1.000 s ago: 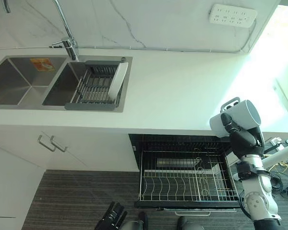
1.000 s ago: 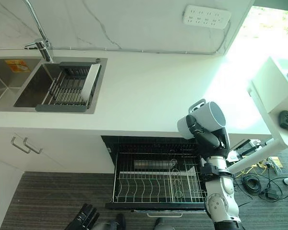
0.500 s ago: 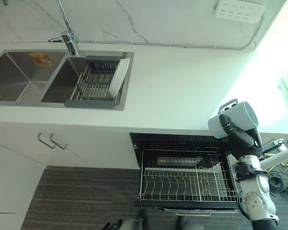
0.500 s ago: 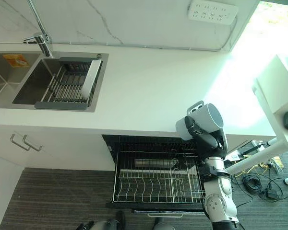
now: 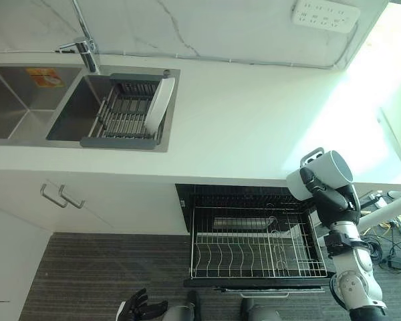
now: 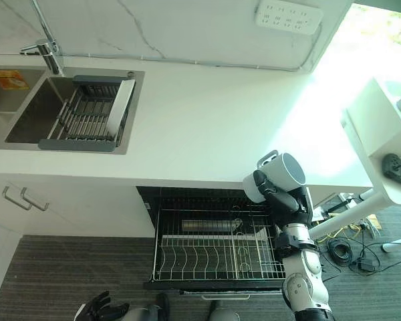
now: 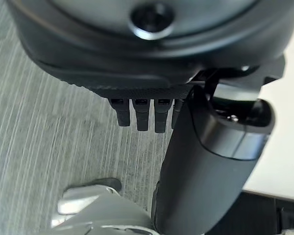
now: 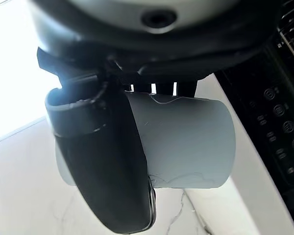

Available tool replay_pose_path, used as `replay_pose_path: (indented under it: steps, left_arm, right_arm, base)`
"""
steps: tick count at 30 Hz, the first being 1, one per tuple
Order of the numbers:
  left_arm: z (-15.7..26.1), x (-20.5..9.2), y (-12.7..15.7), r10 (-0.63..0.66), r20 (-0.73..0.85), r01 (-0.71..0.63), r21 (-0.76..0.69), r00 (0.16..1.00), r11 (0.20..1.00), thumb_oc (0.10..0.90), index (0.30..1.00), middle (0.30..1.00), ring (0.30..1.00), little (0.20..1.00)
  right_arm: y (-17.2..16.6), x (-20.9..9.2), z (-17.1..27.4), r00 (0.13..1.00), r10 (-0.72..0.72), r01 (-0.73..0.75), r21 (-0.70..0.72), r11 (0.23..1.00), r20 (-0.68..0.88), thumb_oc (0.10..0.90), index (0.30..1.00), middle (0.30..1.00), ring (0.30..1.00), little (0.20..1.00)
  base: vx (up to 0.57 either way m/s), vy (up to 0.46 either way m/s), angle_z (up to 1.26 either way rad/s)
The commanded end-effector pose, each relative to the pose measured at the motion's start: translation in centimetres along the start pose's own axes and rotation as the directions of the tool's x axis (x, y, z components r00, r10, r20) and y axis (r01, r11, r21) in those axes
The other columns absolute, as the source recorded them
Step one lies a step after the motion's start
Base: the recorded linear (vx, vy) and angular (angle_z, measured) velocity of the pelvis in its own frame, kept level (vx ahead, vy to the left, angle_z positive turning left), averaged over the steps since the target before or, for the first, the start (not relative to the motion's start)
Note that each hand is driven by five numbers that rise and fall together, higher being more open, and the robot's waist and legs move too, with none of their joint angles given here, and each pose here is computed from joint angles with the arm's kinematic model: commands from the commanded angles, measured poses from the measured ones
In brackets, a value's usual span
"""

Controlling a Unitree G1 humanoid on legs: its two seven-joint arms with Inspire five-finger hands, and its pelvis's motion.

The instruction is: Place the dishes in the dishwasher.

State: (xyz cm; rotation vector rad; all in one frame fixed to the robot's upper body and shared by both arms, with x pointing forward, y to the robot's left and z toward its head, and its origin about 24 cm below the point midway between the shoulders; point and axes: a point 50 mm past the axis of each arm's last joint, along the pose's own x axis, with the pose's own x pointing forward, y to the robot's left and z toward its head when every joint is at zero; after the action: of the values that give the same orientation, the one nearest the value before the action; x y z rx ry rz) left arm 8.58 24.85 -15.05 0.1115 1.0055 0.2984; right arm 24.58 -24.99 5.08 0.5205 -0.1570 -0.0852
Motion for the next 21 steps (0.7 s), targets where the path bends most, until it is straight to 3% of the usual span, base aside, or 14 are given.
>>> replay_pose_path:
  steps: [1, 10, 17, 21]
  left_arm:
    - [-2.6, -0.9, -1.1, -0.045, -0.077, 0.052, 0.101, 0.996, 0.993, 0.8, 0.9, 0.9, 0.9, 0.9]
    - [-1.0, -0.1, -1.2, -0.086, -0.076, 0.102, 0.243, 0.993, 0.965, 0.8, 0.9, 0.9, 0.9, 0.9]
    - [0.4, 0.2, -1.8, -0.132, -0.024, 0.133, 0.264, 0.991, 0.955, 0.8, 0.9, 0.9, 0.9, 0.9]
    - [0.7, 0.4, -1.8, -0.121, -0.046, 0.129, 0.278, 0.992, 0.952, 0.8, 0.9, 0.9, 0.9, 0.9]
  right_arm:
    - [2.6, 1.3, 3.9, 0.96, 0.217, -0.206, -0.079, 0.975, 0.178, 0.4, 0.3, 0.3, 0.3, 0.3]
    - [3.3, -0.1, 2.9, 0.935, 0.336, -0.33, -0.065, 0.942, 0.116, 0.4, 0.3, 0.3, 0.3, 0.3]
    - [0.9, -1.0, 0.0, 0.971, 0.229, -0.238, -0.177, 0.955, -0.071, 0.4, 0.3, 0.3, 0.3, 0.3]
    - [-0.6, 0.5, -1.5, 0.976, 0.129, -0.175, -0.286, 0.942, -0.173, 0.4, 0.3, 0.3, 0.3, 0.3]
  base:
    - [-0.03, -0.007, -0.07]
    - [-0.07, 0.004, -0.24]
    - [-0.03, 0.011, -0.28]
    - [0.0, -0.033, 0.03]
